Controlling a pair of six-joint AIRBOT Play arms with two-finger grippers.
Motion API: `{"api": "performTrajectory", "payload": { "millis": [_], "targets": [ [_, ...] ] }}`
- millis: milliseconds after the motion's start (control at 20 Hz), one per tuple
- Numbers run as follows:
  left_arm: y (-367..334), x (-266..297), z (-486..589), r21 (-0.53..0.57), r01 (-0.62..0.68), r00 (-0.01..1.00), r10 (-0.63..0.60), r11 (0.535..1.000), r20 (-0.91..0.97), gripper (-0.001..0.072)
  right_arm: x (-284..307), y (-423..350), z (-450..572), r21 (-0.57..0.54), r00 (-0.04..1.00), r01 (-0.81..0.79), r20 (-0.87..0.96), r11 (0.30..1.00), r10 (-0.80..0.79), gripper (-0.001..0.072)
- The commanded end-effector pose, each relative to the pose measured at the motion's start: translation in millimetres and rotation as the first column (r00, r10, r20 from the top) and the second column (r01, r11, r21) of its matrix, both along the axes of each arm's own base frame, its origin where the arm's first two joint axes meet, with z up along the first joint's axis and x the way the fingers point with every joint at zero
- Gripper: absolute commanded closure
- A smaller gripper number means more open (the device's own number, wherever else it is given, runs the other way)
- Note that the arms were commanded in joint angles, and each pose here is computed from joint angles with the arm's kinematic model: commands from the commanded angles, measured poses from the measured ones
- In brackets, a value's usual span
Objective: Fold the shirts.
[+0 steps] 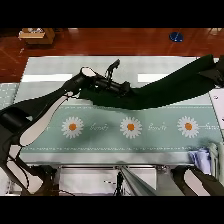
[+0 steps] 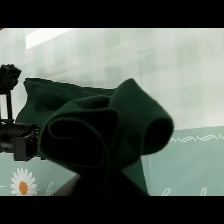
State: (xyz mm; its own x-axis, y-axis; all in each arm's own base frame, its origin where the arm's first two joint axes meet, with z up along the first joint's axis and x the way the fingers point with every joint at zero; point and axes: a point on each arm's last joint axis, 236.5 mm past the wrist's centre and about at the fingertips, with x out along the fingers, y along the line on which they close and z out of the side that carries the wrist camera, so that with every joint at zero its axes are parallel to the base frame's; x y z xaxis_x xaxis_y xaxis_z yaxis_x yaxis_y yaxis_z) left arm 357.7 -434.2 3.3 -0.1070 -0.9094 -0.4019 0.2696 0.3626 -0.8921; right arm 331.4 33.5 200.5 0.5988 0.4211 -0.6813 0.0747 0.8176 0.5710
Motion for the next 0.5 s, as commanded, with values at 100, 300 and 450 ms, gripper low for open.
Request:
{"api": "performTrajectory", "payload": {
  "millis": [100,300,450],
  "targets": [
    [-28.3,-23.0,-30.6,0.039,0.026,0.999,-0.025,0.999,-0.025,0.0690,-17.1,7.4,10.9,0.010,1.000,0.002,0.000,1.000,-0.002,0.0684],
    [-47.6,-43.7,-44.5,0.048,0.053,0.998,-0.051,0.997,-0.044,0.0691,-30.5,12.0,19.7,0.007,1.000,0.003,0.012,1.000,-0.003,0.0684],
    [-65.8,-50.5,-49.3,0.060,0.029,0.999,-0.029,0.998,-0.014,0.0691,-35.6,15.5,24.3,0.014,1.000,0.001,0.019,1.000,-0.001,0.0685]
  ]
}}
